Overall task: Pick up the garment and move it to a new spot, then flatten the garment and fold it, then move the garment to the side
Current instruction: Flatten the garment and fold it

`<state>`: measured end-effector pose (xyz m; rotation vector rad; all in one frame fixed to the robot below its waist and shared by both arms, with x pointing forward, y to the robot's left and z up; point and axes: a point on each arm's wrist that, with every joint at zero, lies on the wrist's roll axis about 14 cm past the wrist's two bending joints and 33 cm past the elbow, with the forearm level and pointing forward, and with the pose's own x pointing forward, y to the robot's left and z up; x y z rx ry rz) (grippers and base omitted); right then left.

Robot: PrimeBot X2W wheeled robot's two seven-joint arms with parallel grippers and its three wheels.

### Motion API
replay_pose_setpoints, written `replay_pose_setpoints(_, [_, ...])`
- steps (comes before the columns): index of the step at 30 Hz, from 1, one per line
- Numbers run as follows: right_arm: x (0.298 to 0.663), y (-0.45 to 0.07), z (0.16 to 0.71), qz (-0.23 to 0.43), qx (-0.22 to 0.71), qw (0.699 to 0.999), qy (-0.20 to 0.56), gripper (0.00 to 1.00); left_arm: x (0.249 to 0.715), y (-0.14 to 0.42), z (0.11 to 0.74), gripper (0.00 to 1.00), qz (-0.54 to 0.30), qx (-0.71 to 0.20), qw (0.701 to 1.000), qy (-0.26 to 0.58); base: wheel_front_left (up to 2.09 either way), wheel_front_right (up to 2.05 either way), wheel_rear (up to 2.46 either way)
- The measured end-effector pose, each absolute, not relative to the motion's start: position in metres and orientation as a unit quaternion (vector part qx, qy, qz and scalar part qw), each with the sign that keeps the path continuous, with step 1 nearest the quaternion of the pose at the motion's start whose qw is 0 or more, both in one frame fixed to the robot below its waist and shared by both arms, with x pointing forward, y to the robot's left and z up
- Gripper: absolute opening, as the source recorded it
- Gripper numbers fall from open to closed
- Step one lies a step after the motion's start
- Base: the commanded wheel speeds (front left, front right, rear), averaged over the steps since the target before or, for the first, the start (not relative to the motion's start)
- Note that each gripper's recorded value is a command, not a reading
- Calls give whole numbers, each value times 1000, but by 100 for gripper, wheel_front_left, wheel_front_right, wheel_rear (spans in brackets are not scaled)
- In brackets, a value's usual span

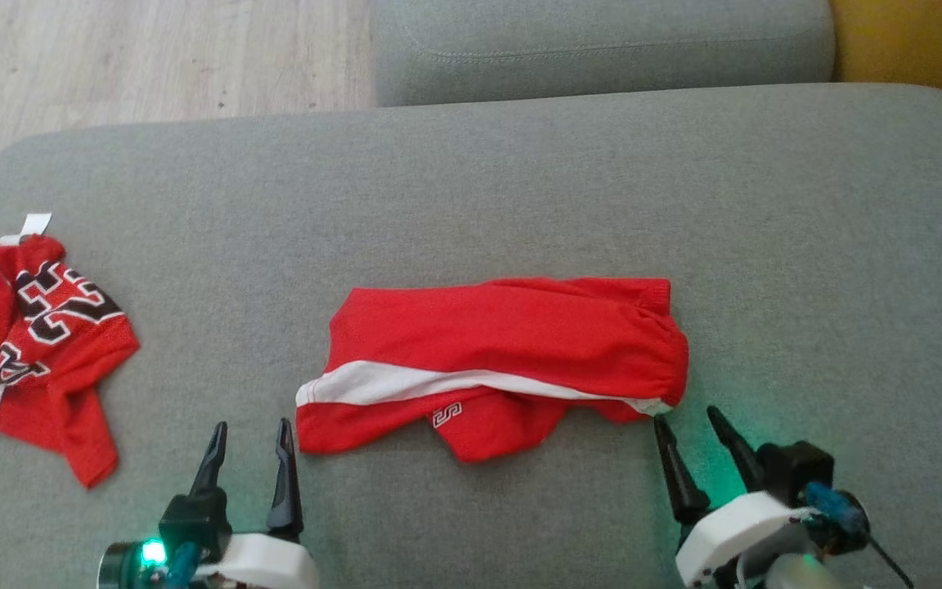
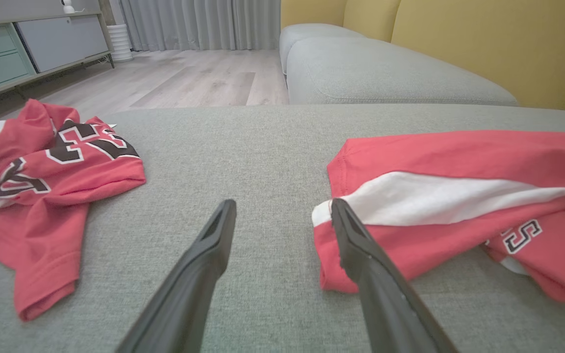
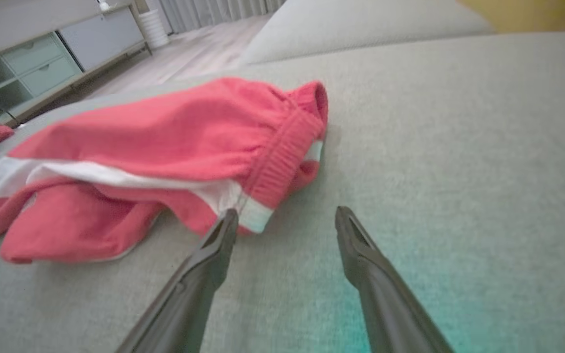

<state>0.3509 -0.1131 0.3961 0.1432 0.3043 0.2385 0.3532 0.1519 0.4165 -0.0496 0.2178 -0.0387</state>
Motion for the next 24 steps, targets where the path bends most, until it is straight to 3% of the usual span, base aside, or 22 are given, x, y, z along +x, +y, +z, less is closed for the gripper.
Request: replay_pose_setpoints(24, [358, -78, 380, 176, 61, 965, 184, 100, 351, 155, 405, 100, -13, -35, 991, 127, 0, 0, 0])
